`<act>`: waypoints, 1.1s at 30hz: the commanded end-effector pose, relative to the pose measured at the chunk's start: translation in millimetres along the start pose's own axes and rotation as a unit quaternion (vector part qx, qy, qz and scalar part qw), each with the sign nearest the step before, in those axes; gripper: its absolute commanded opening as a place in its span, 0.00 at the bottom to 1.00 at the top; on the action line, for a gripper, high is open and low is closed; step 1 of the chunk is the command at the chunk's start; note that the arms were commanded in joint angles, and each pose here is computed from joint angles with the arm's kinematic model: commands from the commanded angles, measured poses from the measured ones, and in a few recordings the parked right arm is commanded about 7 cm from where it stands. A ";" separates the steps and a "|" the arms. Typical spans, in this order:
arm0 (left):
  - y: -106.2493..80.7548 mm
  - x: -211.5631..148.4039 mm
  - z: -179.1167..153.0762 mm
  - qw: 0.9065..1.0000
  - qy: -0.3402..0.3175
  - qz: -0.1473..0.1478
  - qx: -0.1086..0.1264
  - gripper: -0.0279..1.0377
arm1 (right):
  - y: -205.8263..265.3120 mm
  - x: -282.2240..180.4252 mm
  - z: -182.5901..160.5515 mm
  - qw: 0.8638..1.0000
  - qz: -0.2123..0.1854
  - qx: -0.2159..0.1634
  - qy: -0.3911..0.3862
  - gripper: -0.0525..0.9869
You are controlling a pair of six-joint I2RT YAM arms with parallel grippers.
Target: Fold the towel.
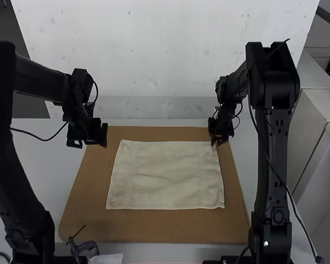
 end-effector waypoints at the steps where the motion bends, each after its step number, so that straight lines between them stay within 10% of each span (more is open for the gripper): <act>1: -4.6 9.1 16.7 1.000 0.003 -0.005 0.005 0.94 | 12.5 31.4 -9.9 0.999 -0.031 -0.021 0.018 0.07; 33: -72.4 105.8 92.7 0.995 0.092 -0.020 0.035 0.90 | 8.8 34.0 -17.8 0.998 -0.058 -0.027 0.026 0.07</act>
Point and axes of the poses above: each hand's point on the last joint's axis, 136 mm out from that joint toward the fingers, its own x axis out along the fingers, its own y axis along the line the jaws close on, z = x × y, the point moved 8 cm from there along -x, back along the fingers, and after that the axes turned 3 degrees about x, right-handed, at the moved point
